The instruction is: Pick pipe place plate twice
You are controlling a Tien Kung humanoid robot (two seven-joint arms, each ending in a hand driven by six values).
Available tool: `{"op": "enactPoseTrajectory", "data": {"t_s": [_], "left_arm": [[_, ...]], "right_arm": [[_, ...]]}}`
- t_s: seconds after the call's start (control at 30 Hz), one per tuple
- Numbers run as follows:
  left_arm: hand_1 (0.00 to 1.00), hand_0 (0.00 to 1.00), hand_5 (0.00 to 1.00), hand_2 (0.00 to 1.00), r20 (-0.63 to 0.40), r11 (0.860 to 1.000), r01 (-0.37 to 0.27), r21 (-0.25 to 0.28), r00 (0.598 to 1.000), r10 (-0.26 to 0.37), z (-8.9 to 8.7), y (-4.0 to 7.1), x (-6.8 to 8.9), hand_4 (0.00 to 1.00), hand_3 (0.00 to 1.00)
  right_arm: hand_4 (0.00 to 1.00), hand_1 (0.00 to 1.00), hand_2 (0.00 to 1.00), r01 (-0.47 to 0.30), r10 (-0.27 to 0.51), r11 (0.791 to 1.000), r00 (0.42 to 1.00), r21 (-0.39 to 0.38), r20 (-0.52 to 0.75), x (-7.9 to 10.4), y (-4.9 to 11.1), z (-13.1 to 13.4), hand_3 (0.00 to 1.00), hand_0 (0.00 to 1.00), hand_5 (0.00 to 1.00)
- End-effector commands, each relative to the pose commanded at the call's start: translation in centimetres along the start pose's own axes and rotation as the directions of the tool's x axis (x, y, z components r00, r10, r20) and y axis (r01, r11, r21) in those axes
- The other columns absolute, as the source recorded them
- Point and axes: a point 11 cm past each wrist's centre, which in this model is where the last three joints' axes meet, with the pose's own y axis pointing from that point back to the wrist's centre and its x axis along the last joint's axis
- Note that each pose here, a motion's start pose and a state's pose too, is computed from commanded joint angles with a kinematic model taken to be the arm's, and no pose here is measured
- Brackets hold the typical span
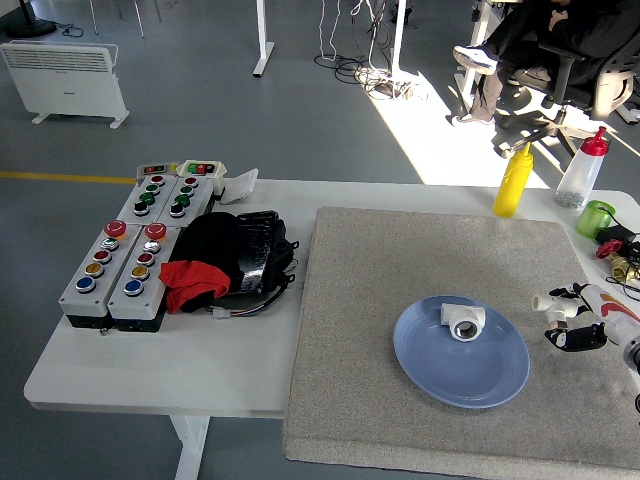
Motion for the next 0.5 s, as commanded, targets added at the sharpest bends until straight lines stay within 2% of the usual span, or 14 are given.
{"op": "enactPoseTrajectory", "data": {"t_s": [0.1, 0.2, 0.33, 0.5], "left_arm": [[0.671, 0.679, 0.998, 0.700, 0.000, 1.000, 0.000, 0.000, 1.000, 0.000, 0.0, 0.0, 0.0, 0.339, 0.636], [0.671, 0.679, 0.998, 0.700, 0.001, 1.000, 0.000, 0.000, 1.000, 0.000, 0.0, 0.0, 0.0, 0.339, 0.636], [0.671, 0.679, 0.998, 0.700, 0.001, 1.000, 0.000, -0.001, 1.000, 0.000, 0.0, 0.0, 0.0, 0.339, 0.636], [0.671, 0.679, 0.998, 0.700, -0.002, 1.000, 0.000, -0.003, 1.000, 0.000, 0.1, 0.0, 0.0, 0.339, 0.636]], "right_arm": [[0.487, 0.413, 0.540, -0.005, 0.005, 1.000, 1.000, 0.030, -0.003, 0.2, 0.3, -0.9, 0.604, 0.286, 0.095], [0.485, 0.413, 0.540, 0.000, 0.000, 0.996, 1.000, 0.092, -0.006, 0.1, 1.1, -2.9, 0.603, 0.283, 0.094], [0.485, 0.413, 0.540, 0.057, -0.050, 0.983, 0.998, 0.175, -0.044, -1.2, 2.7, -5.6, 0.603, 0.283, 0.094], [0.487, 0.417, 0.542, 0.123, -0.107, 0.968, 0.991, 0.218, -0.084, -2.9, 4.2, -7.1, 0.604, 0.294, 0.096]]}}
